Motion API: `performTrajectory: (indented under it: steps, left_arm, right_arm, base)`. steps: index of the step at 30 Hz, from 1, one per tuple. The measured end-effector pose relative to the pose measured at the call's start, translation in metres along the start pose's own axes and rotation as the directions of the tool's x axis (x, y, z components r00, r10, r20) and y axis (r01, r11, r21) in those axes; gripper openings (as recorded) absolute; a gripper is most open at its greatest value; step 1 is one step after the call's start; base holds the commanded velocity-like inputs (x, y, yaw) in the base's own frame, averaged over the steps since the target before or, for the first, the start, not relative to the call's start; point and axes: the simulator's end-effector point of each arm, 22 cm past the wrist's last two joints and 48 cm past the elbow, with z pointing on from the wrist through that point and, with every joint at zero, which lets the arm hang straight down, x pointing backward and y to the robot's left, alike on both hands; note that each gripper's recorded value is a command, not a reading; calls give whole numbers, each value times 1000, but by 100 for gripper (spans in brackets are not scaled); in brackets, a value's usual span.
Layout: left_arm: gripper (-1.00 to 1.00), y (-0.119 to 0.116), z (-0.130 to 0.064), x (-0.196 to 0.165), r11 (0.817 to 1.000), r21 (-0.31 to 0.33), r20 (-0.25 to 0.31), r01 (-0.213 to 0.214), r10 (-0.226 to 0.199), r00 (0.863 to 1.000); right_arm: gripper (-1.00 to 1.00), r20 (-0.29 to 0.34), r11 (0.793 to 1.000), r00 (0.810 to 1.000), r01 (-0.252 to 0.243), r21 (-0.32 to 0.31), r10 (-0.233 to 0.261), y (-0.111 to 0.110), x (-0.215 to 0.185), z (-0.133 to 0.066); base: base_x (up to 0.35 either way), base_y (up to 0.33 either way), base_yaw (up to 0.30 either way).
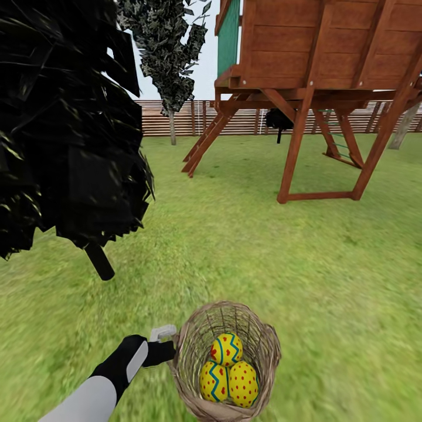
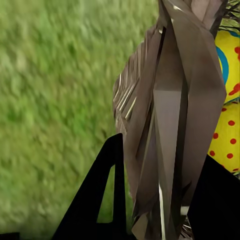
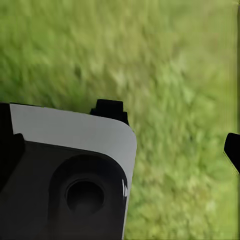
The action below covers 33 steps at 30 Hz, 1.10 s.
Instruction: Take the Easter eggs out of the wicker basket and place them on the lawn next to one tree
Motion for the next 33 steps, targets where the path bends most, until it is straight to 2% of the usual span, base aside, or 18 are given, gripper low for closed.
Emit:
performTrajectory:
  steps: [25,33]
  left_arm:
    - [-100,-5,1,2,1000,4,-3,-6,6,1000]
    - [-100,-6,1,2,1000,6,-3,-4,4,1000]
  right_arm:
    - [100,-5,1000,1000,0,-5,0,1,2,0]
    - [100,-8,1000,1000,-3,-11,3,0,4,0]
  base:
    - [319,0,-3]
    - [319,0,-271]
